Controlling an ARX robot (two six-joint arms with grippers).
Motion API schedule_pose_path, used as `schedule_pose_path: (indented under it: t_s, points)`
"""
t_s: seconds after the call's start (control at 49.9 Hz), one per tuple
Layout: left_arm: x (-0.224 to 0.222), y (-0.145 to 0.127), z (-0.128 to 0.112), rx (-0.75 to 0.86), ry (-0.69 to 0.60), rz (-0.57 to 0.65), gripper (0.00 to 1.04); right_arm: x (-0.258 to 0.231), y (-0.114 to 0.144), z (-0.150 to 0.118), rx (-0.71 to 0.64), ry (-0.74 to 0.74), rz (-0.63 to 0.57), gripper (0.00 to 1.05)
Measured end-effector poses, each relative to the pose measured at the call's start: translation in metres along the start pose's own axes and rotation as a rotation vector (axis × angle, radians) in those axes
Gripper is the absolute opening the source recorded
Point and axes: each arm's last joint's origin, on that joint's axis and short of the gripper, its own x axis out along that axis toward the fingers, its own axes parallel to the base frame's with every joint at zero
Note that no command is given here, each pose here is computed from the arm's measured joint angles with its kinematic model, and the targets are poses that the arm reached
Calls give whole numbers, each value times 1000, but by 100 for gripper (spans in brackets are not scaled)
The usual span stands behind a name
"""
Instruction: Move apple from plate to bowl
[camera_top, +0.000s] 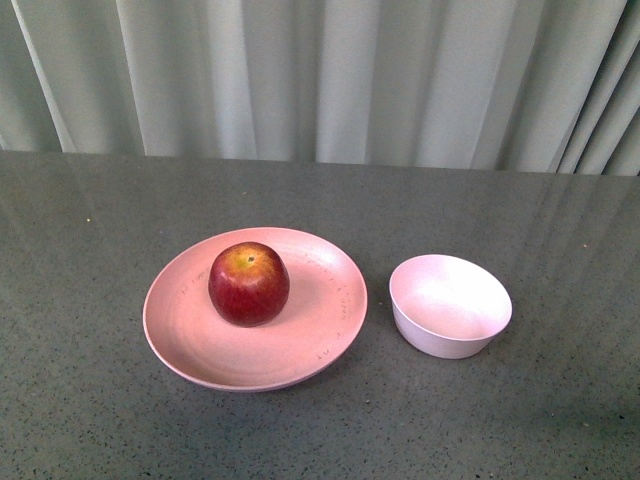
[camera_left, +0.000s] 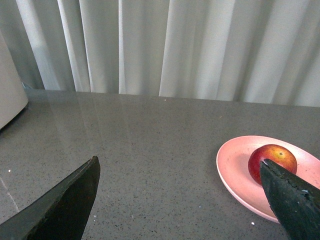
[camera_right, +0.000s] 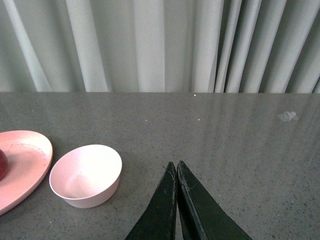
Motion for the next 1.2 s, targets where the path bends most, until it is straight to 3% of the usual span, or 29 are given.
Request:
schedule_pose_path:
  t_s: [1.203]
  points:
    - [0,0,0,0,0,0,96,-40,0,1,-1,-8,0,2]
